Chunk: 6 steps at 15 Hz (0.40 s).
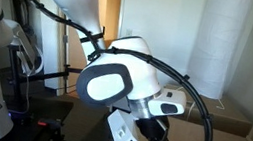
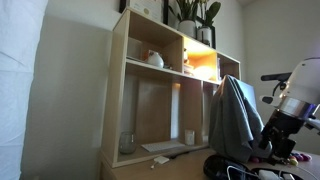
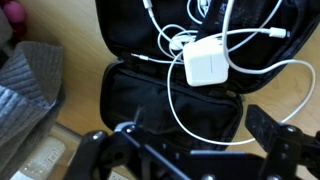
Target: Put the charger head in the black bag
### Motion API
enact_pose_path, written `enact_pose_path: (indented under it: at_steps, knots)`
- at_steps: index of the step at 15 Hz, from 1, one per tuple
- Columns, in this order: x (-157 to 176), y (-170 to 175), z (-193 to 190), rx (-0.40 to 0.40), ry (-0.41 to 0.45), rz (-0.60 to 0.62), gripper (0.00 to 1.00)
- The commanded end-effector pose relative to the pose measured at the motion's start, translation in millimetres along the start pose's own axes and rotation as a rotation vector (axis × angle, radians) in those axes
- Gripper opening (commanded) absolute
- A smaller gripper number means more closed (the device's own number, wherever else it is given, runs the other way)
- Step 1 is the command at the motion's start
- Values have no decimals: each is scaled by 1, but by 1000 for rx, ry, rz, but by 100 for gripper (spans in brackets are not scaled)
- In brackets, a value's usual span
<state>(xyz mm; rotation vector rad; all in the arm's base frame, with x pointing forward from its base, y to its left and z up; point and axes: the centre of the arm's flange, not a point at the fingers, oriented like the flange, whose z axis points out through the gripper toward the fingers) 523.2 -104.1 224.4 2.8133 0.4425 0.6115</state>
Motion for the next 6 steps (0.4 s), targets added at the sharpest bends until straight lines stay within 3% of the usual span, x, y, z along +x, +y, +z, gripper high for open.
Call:
enact_pose_path:
  at_steps: [1, 6]
  knots:
    - [-2, -1, -2, 0, -1, 0, 100]
    - [-1, -2, -4, 0, 1, -2, 100]
